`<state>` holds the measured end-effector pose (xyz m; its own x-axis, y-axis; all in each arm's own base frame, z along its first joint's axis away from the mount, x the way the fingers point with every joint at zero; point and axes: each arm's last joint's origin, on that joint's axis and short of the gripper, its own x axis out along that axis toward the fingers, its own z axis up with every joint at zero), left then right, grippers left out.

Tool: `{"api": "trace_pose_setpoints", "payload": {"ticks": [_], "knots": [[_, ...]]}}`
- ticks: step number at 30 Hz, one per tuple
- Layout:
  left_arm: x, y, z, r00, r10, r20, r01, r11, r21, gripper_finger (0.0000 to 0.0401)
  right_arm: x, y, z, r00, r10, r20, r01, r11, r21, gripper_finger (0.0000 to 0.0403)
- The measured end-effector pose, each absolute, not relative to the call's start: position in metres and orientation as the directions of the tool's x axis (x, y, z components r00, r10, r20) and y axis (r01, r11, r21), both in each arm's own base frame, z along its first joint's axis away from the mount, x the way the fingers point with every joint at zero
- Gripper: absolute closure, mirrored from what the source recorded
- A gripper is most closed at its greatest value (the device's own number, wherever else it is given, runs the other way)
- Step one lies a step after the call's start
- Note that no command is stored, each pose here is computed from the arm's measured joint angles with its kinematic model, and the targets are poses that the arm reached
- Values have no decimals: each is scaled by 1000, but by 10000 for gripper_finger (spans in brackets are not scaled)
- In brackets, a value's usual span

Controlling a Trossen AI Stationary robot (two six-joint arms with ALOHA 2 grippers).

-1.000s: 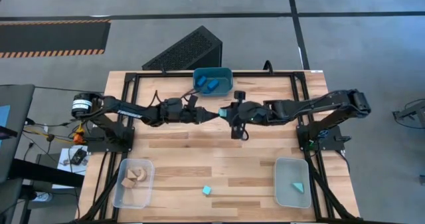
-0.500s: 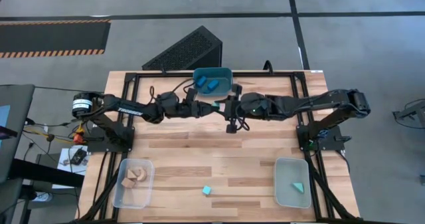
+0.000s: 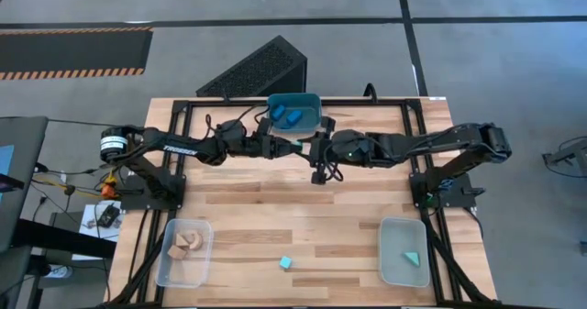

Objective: Sort & place blocks by color
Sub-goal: Put the top light blue block into the gray bin

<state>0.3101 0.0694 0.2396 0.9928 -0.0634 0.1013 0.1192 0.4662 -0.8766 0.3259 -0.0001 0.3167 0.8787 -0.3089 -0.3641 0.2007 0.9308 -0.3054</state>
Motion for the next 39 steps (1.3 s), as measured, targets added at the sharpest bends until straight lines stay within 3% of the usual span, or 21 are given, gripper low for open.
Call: {"api": "trace_pose_setpoints", "payload": {"ticks": [8,12,16,23,30,39], "knots": [[310,64,227,988,-152,-28,77,640,-765,355,285,10,334,832,-324,-451,388,920,56,185],[312,57,223,984,-167,-66,91,781,-618,354,248,13,343,781,-309,-542,512,814,274,181],[324,43,216,986,-137,-94,74,867,-493,352,209,17,344,700,-221,-679,581,729,362,195],[386,7,206,976,-193,-105,131,894,-429,350,161,21,344,583,-150,-799,594,749,293,235],[457,-24,217,978,-209,-6,199,936,-290,350,141,20,348,571,-172,-803,528,826,198,272],[530,-59,201,960,-265,85,279,922,-268,349,110,21,348,521,-131,-843,452,880,143,292]]}}
